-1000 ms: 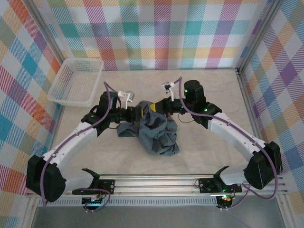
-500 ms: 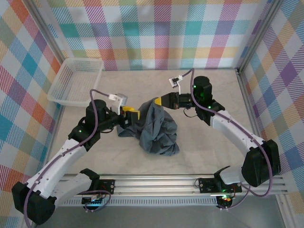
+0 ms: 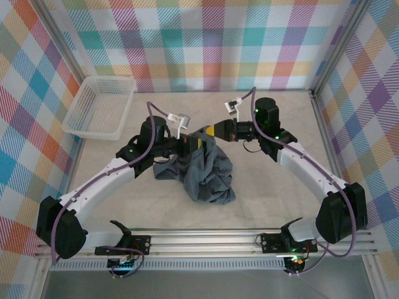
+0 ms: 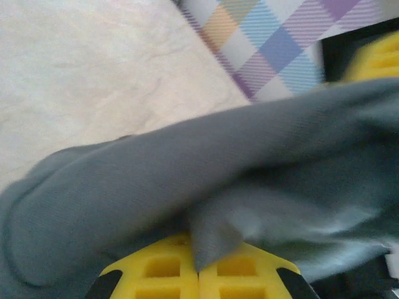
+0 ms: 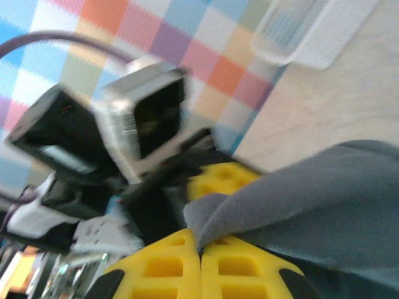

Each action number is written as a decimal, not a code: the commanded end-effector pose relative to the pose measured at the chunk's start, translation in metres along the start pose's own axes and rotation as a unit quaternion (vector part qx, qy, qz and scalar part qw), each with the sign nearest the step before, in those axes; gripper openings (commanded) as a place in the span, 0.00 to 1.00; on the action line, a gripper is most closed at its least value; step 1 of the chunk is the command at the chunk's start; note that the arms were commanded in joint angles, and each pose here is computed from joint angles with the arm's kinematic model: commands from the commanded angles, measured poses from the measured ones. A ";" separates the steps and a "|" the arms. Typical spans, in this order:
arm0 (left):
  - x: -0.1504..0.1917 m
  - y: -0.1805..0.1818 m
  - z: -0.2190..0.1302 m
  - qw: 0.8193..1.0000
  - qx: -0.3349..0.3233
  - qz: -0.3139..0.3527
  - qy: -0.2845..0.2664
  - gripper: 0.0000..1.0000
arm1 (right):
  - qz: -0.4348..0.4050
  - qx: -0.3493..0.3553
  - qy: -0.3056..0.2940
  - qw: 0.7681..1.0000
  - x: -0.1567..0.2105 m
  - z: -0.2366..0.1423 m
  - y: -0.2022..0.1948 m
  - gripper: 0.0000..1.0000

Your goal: Fold the inside-out t-shirt

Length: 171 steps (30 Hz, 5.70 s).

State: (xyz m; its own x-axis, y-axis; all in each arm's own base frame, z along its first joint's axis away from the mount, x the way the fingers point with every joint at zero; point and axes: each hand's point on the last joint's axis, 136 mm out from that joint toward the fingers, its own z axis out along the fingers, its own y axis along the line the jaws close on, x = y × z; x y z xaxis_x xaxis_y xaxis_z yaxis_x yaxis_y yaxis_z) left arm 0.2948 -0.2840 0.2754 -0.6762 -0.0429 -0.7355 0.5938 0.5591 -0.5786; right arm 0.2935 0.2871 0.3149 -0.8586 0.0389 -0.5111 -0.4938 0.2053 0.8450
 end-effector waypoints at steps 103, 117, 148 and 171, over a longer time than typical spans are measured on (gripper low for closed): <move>-0.005 0.041 -0.050 0.973 -0.206 -0.098 -0.042 0.00 | 0.056 0.246 0.061 0.966 0.046 -0.023 -0.085 0.00; 0.016 0.063 -0.091 0.962 -0.263 -0.021 0.077 0.00 | 0.004 0.595 0.017 0.803 0.031 -0.147 -0.156 0.00; 0.062 -0.007 0.096 0.991 -0.045 -0.005 0.128 0.60 | 0.030 0.332 0.001 0.943 0.010 -0.065 -0.080 0.00; -0.029 0.031 0.004 0.986 -0.153 -0.054 -0.046 0.00 | 0.024 0.319 -0.005 0.947 0.008 -0.066 -0.066 0.00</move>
State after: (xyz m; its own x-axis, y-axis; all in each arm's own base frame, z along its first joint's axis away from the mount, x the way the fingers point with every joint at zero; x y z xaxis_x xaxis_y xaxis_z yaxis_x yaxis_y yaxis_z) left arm 0.3413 -0.3200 0.2083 -0.7416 -0.0612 -0.6680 0.3990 0.7602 -0.5127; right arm 0.3119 0.2040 0.2378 -0.8980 0.0578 -0.4362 -0.2302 0.7832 0.5776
